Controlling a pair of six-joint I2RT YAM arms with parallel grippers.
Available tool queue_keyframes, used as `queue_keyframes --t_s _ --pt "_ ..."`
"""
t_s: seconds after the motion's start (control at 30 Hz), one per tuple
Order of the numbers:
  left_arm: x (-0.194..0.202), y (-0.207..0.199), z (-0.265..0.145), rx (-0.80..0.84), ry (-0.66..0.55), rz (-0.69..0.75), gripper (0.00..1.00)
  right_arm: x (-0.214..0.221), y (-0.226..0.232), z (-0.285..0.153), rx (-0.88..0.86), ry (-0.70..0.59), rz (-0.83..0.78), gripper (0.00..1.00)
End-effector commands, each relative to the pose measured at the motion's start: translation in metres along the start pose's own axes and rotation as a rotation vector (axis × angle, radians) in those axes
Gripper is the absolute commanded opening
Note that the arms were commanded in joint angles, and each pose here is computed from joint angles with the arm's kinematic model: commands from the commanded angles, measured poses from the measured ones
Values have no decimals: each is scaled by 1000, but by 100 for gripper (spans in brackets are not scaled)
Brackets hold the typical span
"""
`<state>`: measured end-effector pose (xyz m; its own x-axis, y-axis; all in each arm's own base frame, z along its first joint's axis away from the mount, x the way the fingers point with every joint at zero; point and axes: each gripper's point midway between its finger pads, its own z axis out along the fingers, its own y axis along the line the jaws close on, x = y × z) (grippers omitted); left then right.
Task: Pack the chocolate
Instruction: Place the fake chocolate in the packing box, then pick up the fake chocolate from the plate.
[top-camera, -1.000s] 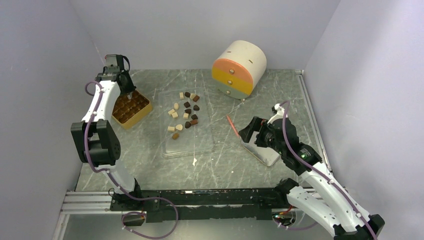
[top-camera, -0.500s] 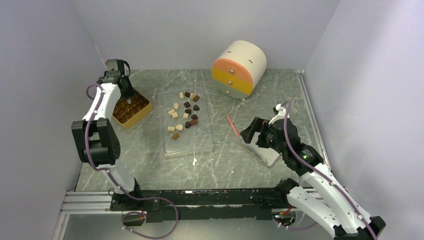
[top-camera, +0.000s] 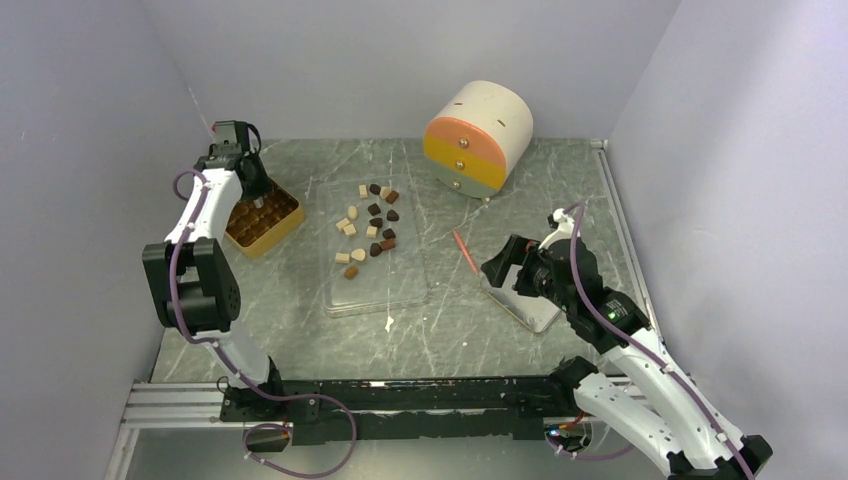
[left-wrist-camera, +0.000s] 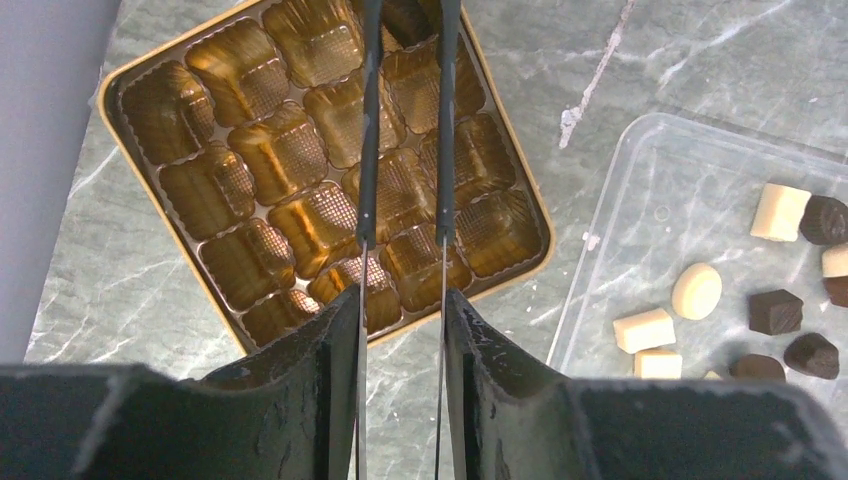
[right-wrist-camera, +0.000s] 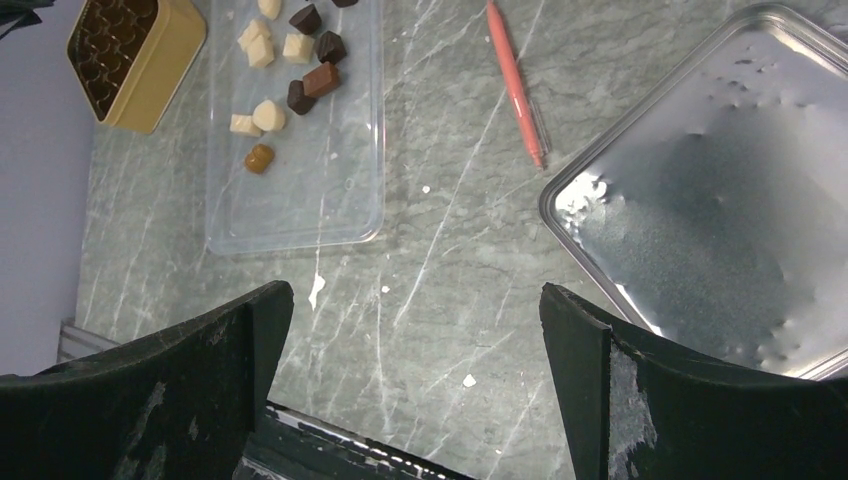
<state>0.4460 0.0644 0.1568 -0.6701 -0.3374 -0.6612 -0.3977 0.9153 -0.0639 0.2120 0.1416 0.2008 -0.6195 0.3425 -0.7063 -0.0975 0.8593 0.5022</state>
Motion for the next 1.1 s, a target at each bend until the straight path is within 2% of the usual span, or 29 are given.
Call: queue_keyframes --t_s 0.0,0.33,0.57,0.83,1.07 --pt "-32 -8 -37 73 -128 -18 36 -17 11 -10 -29 -54 8 100" --pt "-21 -46 -74 269 -128 7 36 -22 11 -12 -22 -66 5 99" --pt "12 -82 -94 339 -77 126 36 -21 11 -12 -24 -68 13 99" --pt "49 -124 -91 380 -29 260 36 -19 12 -8 -33 -63 21 99" --pt "62 -155 -81 392 20 319 36 -23 14 -11 -33 -70 23 99"
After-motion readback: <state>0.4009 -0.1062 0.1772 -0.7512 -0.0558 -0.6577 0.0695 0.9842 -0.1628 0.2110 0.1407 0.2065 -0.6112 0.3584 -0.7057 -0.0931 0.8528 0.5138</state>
